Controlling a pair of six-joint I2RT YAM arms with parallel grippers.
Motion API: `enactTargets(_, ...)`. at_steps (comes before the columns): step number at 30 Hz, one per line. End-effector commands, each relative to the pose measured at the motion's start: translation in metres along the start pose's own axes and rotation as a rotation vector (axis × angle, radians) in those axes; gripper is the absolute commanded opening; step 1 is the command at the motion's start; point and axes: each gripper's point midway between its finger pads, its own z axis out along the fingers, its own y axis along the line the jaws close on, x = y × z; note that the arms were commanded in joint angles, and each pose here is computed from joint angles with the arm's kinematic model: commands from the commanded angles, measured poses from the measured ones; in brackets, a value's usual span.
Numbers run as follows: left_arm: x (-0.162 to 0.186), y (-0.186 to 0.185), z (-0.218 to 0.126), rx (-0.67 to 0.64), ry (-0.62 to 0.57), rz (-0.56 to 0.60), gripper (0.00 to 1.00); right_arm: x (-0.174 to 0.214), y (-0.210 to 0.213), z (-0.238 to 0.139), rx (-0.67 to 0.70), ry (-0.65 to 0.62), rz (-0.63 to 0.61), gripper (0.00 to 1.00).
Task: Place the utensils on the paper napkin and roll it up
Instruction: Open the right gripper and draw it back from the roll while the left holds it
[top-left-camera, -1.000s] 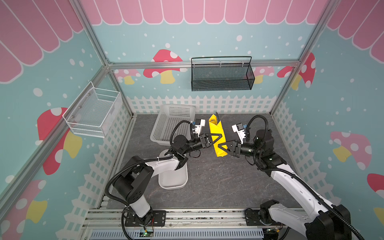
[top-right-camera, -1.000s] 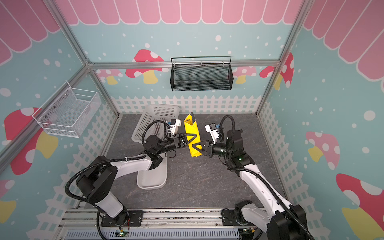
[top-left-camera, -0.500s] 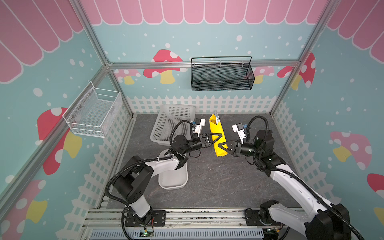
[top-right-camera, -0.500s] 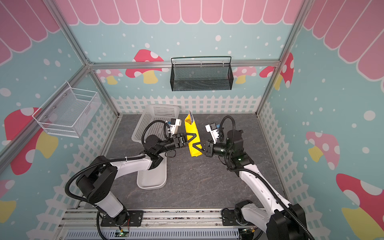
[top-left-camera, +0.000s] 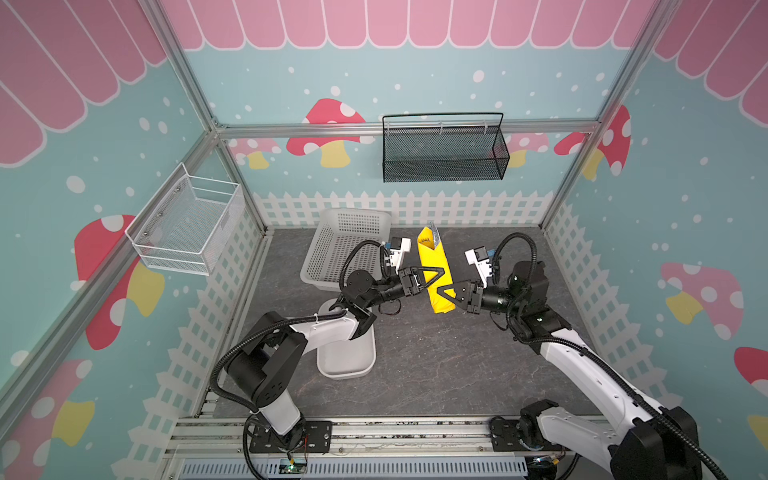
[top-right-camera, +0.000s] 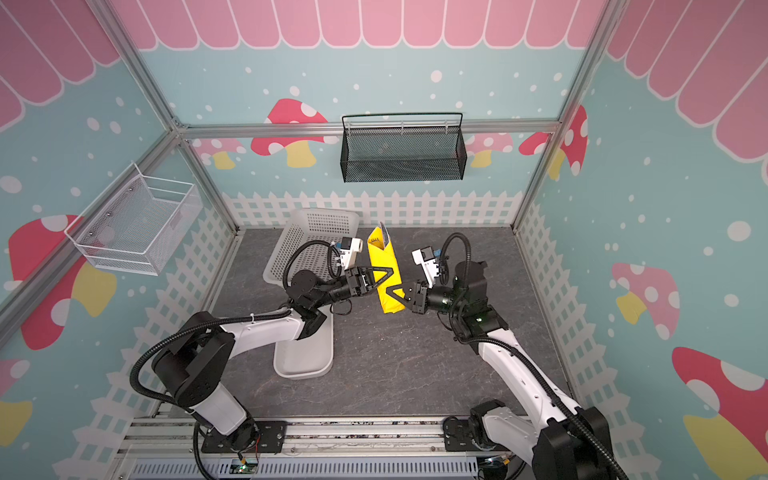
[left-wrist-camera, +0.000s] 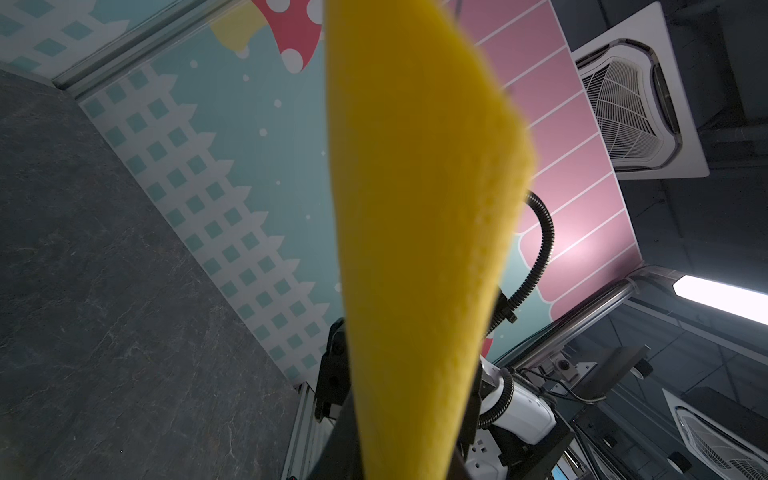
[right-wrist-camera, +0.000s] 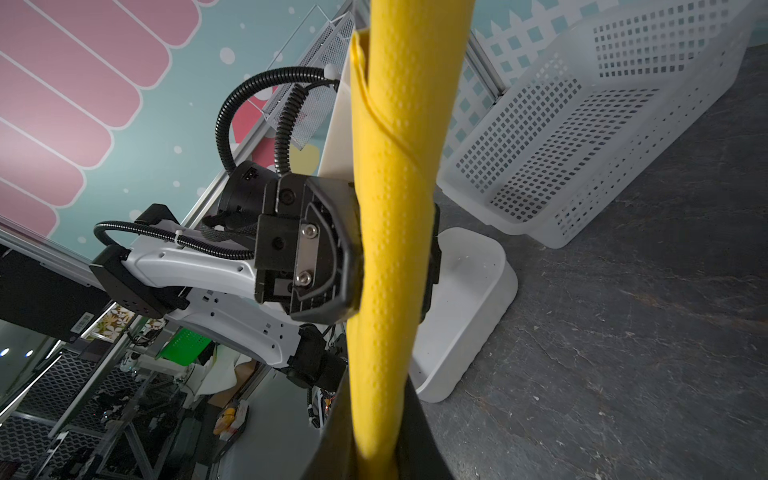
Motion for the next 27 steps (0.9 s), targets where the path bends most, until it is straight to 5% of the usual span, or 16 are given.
enactTargets(1,-0.001,-0.003,-0.002,-0.003,-0.004,0.003,0.11,-0.008,0.01,-0.003,-0.029,-0.032,-0.064,0.11)
enactTargets(8,-0.005,-0.007,-0.004,-0.01,-0.009,0.019,0.04,-0.007,0.009,-0.004,-0.032,-0.03,-0.062,0.15)
enactTargets(17,-0.021,-0.005,-0.022,-0.044,-0.04,0.034,0.02,-0.014,0.009,-0.012,0.012,-0.084,-0.102,0.41)
enactTargets(27,-0.046,-0.001,-0.069,-0.124,-0.11,0.054,0.01,-0.01,-0.049,-0.013,0.213,-0.126,0.002,0.44)
